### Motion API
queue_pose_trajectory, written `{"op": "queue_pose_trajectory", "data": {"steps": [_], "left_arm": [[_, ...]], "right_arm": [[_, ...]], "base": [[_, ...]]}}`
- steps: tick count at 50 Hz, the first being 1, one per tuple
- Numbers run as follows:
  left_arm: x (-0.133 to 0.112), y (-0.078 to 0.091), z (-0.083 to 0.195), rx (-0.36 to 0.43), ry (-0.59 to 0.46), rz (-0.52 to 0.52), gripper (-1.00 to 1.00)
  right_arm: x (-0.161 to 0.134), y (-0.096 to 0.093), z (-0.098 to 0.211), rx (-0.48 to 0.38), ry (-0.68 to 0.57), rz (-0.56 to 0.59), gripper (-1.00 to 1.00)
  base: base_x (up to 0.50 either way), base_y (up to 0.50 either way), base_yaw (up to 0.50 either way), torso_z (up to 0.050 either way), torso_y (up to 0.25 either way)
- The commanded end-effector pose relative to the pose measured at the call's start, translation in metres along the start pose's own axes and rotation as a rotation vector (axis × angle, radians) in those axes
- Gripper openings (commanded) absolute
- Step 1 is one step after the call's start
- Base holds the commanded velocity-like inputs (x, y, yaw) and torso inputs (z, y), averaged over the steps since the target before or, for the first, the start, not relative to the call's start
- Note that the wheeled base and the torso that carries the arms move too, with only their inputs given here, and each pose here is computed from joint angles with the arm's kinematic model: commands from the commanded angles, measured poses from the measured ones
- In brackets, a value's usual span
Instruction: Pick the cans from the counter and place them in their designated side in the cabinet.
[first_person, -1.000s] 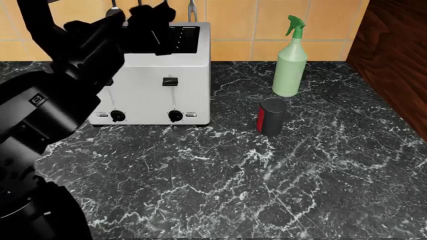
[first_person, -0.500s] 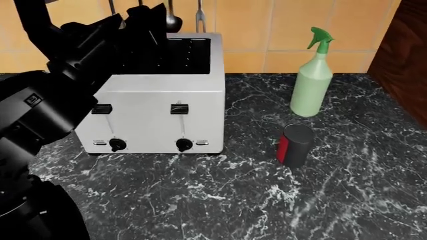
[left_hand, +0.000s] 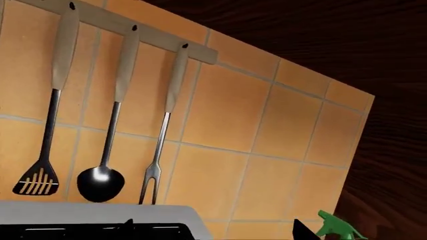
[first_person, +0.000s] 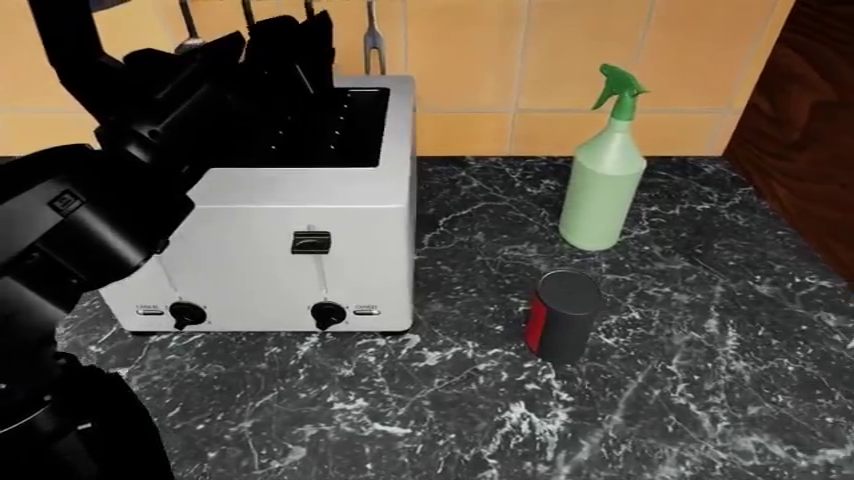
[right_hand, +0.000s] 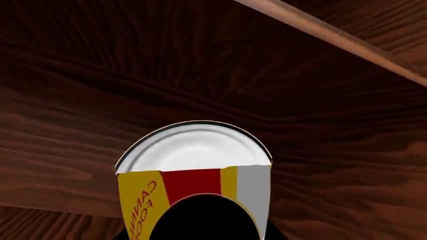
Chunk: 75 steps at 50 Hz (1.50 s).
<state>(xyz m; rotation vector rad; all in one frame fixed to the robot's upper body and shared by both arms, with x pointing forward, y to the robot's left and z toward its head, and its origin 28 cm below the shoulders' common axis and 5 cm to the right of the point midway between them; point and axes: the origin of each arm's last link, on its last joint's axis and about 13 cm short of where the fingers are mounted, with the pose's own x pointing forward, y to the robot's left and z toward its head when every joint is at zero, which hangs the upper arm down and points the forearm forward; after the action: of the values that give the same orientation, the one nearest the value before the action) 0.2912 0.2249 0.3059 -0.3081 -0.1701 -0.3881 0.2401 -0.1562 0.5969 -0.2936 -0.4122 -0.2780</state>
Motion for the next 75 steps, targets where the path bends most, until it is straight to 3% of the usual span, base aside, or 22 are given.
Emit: {"op": "queue_pose_trajectory", "data": {"steps": [1, 7, 30, 47, 48, 69, 75], "left_arm": [[0.002, -0.001, -0.002, 0.0, 0.008, -0.005, 1.0], [0.001, -0.003, -0.002, 0.003, 0.013, -0.008, 1.0], [0.004, -0.001, -0.004, -0.005, 0.032, 0.007, 1.0], [0.005, -0.002, -0.002, -0.014, 0.06, 0.003, 1.0], [0.005, -0.002, -0.003, -0.014, 0.061, 0.002, 1.0], [0.005, 0.001, -0.005, -0.017, 0.059, 0.003, 1.0], [0.004, 0.001, -0.005, -0.017, 0.058, 0.003, 1.0]], "right_arm": [[-0.001, 0.0, 0.003, -0.001, -0.008, -0.017, -1.0], [-0.003, -0.005, 0.002, -0.008, 0.0, -0.027, -1.0], [0.006, -0.003, -0.006, -0.023, 0.034, 0.064, -1.0], [0.015, -0.001, -0.028, 0.01, 0.201, 0.087, -1.0], [0.015, -0.001, -0.029, 0.009, 0.204, 0.086, 1.0], [0.014, -0.004, -0.029, 0.003, 0.207, 0.043, 1.0], [0.017, -0.004, -0.027, -0.002, 0.157, 0.043, 1.0]], "base": [[0.0, -0.5, 0.0, 0.0, 0.0], [0.0, -0.5, 0.0, 0.0, 0.0], [0.08, 0.03, 0.0, 0.0, 0.001], [0.0, 0.0, 0.0, 0.0, 0.001], [0.0, 0.0, 0.0, 0.0, 0.0], [0.0, 0.0, 0.0, 0.0, 0.0], [0.0, 0.0, 0.0, 0.0, 0.0]]}}
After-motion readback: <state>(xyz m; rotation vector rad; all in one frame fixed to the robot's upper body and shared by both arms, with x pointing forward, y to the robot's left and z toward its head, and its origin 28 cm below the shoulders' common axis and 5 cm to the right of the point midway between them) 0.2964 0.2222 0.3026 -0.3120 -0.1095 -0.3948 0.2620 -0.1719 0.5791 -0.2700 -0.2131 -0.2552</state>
